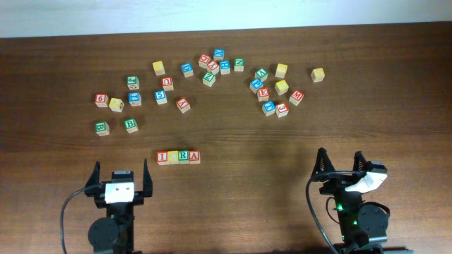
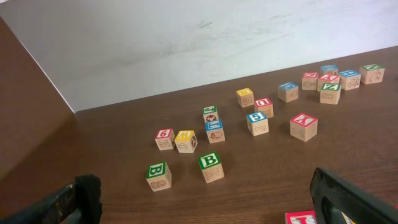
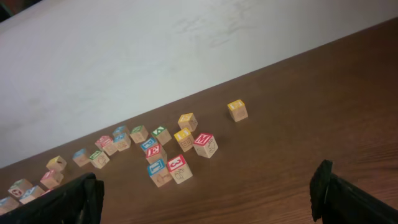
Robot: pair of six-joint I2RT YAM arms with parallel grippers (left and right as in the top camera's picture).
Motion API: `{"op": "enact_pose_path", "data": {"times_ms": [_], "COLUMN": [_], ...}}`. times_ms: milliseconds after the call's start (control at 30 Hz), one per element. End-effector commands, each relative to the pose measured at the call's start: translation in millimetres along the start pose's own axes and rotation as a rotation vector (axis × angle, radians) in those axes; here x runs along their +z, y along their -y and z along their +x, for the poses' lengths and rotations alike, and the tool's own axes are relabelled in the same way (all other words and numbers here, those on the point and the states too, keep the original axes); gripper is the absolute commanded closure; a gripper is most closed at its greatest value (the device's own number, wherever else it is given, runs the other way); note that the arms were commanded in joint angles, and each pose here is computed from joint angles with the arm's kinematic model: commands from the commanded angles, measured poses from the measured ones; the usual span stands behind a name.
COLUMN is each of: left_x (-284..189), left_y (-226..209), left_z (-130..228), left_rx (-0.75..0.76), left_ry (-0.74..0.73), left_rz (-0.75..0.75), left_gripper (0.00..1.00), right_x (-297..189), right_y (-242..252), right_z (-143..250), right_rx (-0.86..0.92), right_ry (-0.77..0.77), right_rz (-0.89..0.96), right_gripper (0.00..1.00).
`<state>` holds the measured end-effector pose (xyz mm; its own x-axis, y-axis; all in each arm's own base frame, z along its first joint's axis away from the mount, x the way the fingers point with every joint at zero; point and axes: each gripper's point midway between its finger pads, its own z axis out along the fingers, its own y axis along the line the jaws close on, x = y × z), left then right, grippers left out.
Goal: Spell out ICRA
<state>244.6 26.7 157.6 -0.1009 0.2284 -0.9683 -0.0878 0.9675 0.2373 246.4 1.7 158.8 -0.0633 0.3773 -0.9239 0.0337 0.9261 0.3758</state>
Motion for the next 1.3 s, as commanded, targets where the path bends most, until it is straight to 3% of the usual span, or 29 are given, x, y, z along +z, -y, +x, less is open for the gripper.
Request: {"op": "enact_pose_path", "data": {"times_ms": [0,200,1267], "left_x": [-0.1,-0.1,-0.1], "left_y": [3.5,3.5,3.5], "left_z": [0.5,0.6,0.6], "left_rx": [0.008,0.008,0.008], "left_ry": [0.002,0.002,0.002], "left_rz": [0.018,0.018,0.018], "left_gripper": [0.01,0.01,0.01], "right_x": [-0.2,-0.2,0.8], "right_y": [0.2,0.3,1.7], "right_z": [2.9,2.9,6.5], "right_rx": [-0.139,-0.491,-0.490], "right_ry": [-0.008,-0.007,-0.024], "right_rz": [-0.006,-0.007,-0.005], "right_gripper": [0.02,0.02,0.02]}}
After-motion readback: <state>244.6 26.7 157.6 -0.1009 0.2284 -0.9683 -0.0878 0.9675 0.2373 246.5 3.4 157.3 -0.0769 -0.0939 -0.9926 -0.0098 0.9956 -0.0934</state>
